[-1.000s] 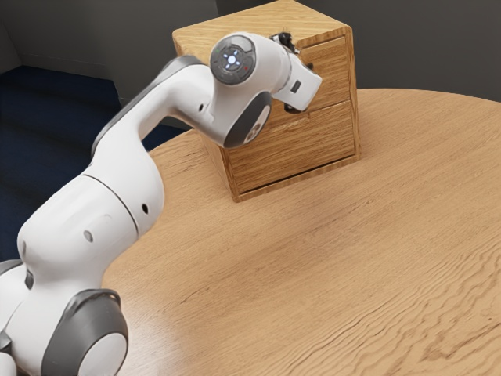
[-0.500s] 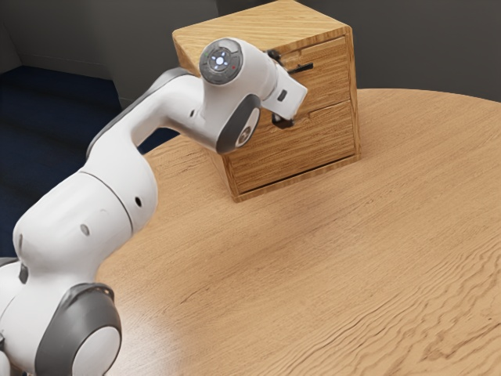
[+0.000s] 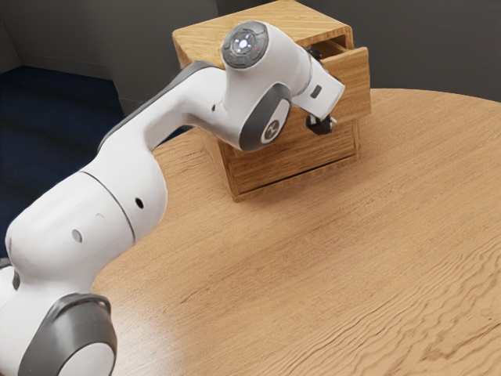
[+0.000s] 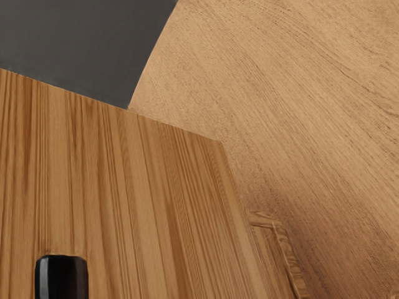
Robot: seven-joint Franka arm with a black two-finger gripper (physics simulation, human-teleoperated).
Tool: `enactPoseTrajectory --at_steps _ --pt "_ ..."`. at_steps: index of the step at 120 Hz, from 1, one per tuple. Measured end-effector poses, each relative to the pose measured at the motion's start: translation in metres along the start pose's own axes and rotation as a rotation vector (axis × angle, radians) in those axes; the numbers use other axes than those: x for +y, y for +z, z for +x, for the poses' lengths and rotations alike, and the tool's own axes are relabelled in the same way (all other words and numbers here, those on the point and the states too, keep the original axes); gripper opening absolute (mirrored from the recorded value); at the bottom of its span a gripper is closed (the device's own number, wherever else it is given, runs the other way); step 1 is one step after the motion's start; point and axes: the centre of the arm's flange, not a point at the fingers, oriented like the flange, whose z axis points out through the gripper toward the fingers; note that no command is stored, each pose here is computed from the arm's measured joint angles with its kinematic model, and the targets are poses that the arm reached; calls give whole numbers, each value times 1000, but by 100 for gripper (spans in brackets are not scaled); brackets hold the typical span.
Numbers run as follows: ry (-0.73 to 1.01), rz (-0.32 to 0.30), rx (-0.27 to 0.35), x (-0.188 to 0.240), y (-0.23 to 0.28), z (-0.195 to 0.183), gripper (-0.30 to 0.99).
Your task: Pull the drawer handle with one arm to open the drawer
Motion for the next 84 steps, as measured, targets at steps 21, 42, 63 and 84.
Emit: enactPoseTrajectory --at_steps 21,42,63,84 --pt "126 -39 152 51 -87 131 67" --pt "128 98 138 -27 -242 110 69" --pt "7 -19 -66 -78 -339 6 69" --pt "104 -278 -64 -15 -373 51 69"
